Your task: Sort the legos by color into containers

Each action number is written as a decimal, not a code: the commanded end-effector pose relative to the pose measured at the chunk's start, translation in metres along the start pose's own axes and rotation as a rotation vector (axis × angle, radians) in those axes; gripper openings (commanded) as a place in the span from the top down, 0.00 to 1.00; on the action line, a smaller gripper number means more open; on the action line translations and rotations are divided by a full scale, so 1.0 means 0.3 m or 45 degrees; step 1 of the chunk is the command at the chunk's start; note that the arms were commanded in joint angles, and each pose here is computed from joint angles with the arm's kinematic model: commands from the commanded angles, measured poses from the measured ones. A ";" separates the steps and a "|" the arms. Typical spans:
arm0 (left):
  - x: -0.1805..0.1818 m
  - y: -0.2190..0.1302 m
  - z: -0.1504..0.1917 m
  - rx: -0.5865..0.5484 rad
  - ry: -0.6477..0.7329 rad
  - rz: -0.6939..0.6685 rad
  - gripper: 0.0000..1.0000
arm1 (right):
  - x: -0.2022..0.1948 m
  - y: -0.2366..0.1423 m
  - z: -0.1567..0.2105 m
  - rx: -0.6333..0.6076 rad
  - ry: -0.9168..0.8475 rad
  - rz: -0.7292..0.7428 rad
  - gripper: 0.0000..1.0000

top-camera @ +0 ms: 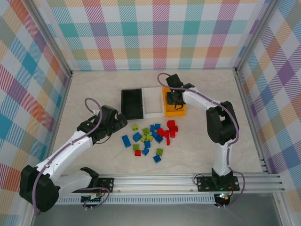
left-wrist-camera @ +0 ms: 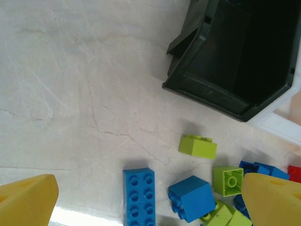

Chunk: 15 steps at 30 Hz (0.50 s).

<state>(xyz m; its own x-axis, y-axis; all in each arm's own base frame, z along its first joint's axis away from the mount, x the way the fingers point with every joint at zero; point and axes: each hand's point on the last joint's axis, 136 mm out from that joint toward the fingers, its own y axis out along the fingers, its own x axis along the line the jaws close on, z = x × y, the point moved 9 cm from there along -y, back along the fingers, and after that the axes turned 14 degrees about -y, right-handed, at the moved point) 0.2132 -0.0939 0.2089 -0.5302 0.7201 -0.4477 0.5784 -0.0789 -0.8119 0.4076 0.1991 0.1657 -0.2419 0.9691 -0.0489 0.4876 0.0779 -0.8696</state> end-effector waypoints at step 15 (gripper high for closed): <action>0.008 0.069 0.101 0.133 0.138 -0.059 0.22 | 0.022 -0.194 0.010 -0.171 0.037 -0.130 0.40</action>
<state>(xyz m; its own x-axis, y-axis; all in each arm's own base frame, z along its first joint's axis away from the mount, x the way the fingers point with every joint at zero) 0.2088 -0.1068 0.1912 -0.4934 0.7666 -0.4111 0.5238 -0.1155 -0.8440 0.3892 0.1964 0.1916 -0.2575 0.9662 0.0109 0.5237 0.1490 -0.8388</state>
